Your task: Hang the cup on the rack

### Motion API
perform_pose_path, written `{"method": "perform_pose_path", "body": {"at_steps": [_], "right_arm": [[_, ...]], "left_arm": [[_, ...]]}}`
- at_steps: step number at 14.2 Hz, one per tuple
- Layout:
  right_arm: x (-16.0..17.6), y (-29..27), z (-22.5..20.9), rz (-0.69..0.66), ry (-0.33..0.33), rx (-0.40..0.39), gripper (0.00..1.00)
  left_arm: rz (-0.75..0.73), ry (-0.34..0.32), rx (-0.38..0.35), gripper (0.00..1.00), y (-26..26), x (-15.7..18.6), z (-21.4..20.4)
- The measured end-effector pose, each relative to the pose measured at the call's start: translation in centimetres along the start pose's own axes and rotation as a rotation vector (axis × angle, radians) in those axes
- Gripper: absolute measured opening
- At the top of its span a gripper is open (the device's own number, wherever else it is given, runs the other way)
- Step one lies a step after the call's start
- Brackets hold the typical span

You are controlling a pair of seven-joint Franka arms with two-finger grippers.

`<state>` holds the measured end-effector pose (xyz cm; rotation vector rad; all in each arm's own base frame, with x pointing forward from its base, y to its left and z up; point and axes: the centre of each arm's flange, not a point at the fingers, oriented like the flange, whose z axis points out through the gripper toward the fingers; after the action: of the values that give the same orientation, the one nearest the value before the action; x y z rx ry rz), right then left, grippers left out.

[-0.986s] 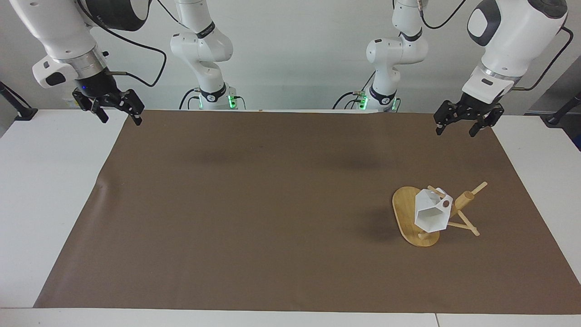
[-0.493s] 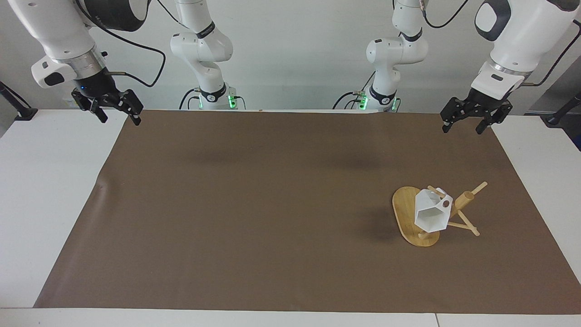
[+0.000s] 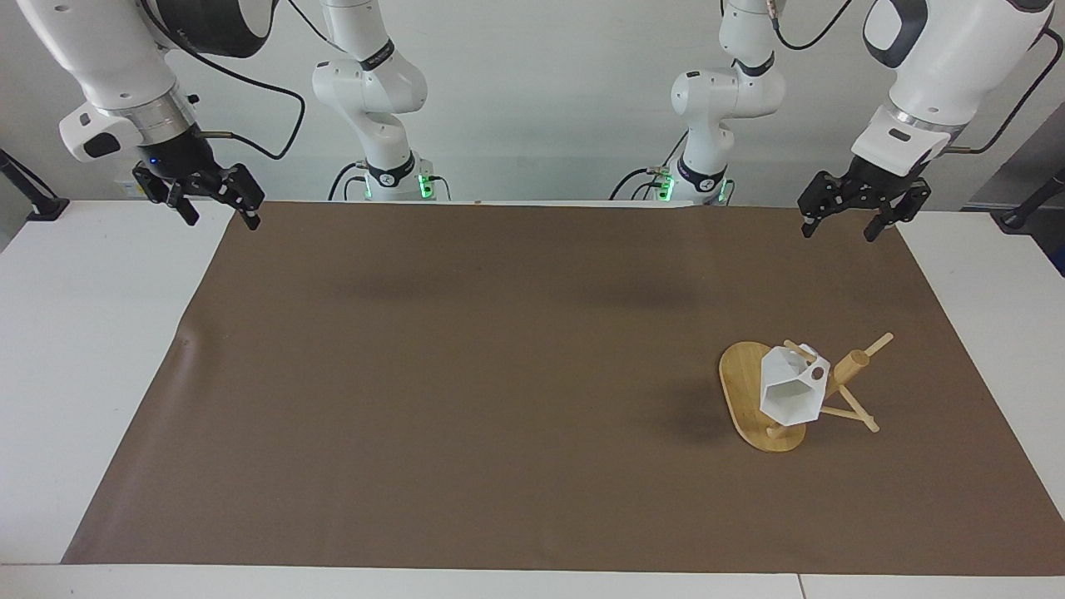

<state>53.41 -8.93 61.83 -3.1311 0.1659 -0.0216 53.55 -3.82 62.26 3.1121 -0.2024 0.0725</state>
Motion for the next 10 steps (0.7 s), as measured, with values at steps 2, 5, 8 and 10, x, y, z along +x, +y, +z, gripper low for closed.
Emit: {"method": "perform_pose_path", "body": {"at_steps": [2,5,8,10], "right_arm": [[0.0,0.0,0.0,0.0,0.0,0.0,1.0],[0.0,0.0,0.0,0.0,0.0,0.0,1.0],[0.0,0.0,0.0,0.0,0.0,0.0,1.0],[0.0,0.0,0.0,0.0,0.0,0.0,1.0]], "left_arm": [[-0.004,0.003,-0.001,1.0,-0.29,0.0,-0.14],[-0.007,0.006,-0.001,1.0,-0.44,0.0,-0.26],[-0.007,-0.003,-0.001,1.0,-0.45,-0.1,-0.19],[-0.007,-0.005,-0.001,1.0,-0.45,-0.11,-0.18]]}}
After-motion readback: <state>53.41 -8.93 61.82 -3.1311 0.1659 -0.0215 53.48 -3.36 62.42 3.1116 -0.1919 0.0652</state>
